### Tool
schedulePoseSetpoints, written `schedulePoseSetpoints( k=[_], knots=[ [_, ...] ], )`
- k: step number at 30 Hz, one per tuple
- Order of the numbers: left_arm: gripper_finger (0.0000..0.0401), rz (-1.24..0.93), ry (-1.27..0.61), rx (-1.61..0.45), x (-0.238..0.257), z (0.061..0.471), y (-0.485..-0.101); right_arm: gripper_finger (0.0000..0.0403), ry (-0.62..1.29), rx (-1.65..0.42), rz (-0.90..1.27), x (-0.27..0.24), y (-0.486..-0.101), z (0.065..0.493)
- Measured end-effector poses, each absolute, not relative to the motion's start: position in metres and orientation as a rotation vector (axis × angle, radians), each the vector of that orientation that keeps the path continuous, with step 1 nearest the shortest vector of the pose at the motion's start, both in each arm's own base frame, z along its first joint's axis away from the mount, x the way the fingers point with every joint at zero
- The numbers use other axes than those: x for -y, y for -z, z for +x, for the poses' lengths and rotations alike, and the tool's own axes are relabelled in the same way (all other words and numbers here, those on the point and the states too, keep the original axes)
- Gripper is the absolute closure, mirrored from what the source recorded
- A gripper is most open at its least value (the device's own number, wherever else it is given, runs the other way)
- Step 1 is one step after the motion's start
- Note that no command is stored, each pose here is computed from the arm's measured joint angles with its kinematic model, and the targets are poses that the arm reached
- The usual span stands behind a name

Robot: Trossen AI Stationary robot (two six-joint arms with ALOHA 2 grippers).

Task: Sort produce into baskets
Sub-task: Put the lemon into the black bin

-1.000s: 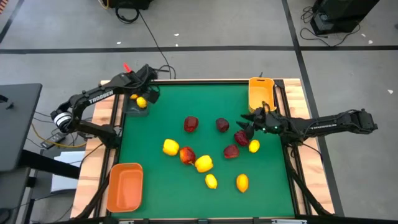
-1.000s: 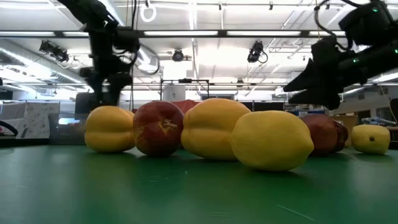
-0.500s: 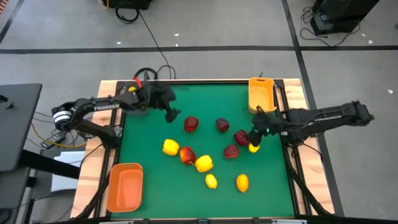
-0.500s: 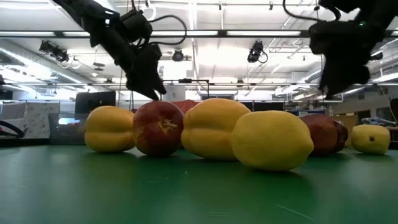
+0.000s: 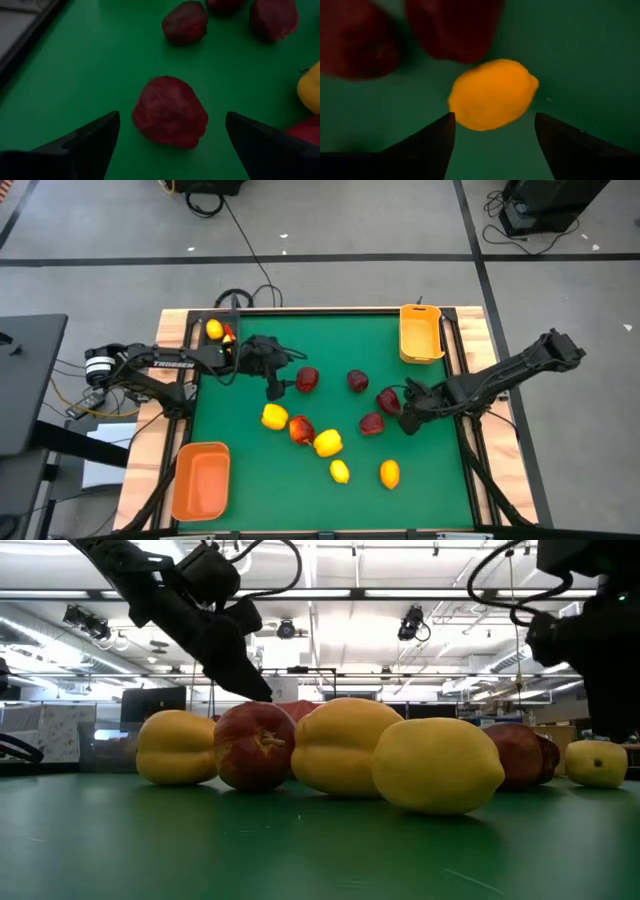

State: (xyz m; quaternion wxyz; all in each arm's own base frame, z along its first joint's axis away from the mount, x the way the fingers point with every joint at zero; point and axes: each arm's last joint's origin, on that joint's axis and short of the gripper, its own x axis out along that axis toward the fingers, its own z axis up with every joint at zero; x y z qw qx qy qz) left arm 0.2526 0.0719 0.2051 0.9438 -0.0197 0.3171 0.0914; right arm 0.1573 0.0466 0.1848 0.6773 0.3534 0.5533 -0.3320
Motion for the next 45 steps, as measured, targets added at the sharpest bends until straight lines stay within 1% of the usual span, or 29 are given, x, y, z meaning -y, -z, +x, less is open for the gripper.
schedulePoseSetpoints(
  k=[3,8,13,19,23,28,33,36,38,41,42,45],
  knots=[
    [0.0030,-0.044,-0.219,-0.655,-0.073,0.252,-0.204,0.0114,0.857,-1.229,0.866,-0.047,-0.180,0.159],
    [0.0030,-0.034,-0.258,-0.649,-0.074,0.252,-0.205,0.0113,0.946,-1.222,0.924,-0.045,-0.174,0.164],
    [0.0030,-0.023,-0.255,-0.652,-0.074,0.252,-0.205,0.0113,0.993,-1.217,0.905,-0.039,-0.169,0.167],
    [0.0030,-0.021,-0.255,-0.641,-0.074,0.253,-0.206,0.0113,1.071,-1.128,0.865,-0.020,-0.172,0.169],
    [0.0030,-0.020,-0.255,-0.642,-0.074,0.253,-0.206,0.0113,1.080,-1.122,0.873,-0.009,-0.174,0.169],
    [0.0030,-0.021,-0.254,-0.655,-0.074,0.252,-0.205,0.0113,1.051,-1.202,0.924,-0.007,-0.171,0.170],
    [0.0030,-0.017,-0.254,-0.649,-0.074,0.252,-0.205,0.0116,1.016,-1.255,0.906,-0.008,-0.163,0.176],
    [0.0030,-0.010,-0.272,-0.640,-0.075,0.253,-0.206,0.0131,0.991,-1.267,0.892,-0.007,-0.160,0.180],
    [0.0030,-0.010,-0.278,-0.629,-0.075,0.253,-0.207,0.0158,0.985,-1.270,0.894,-0.006,-0.160,0.181],
    [0.0030,-0.052,-0.281,-0.588,-0.076,0.256,-0.208,0.0212,0.968,-1.267,0.901,-0.005,-0.161,0.180],
    [0.0030,-0.067,-0.274,-0.572,-0.076,0.257,-0.208,0.0219,0.962,-1.256,0.905,-0.005,-0.163,0.180],
    [0.0030,-0.100,-0.232,-0.490,-0.074,0.259,-0.206,0.0219,0.958,-1.170,0.866,-0.003,-0.175,0.181]
  ],
)
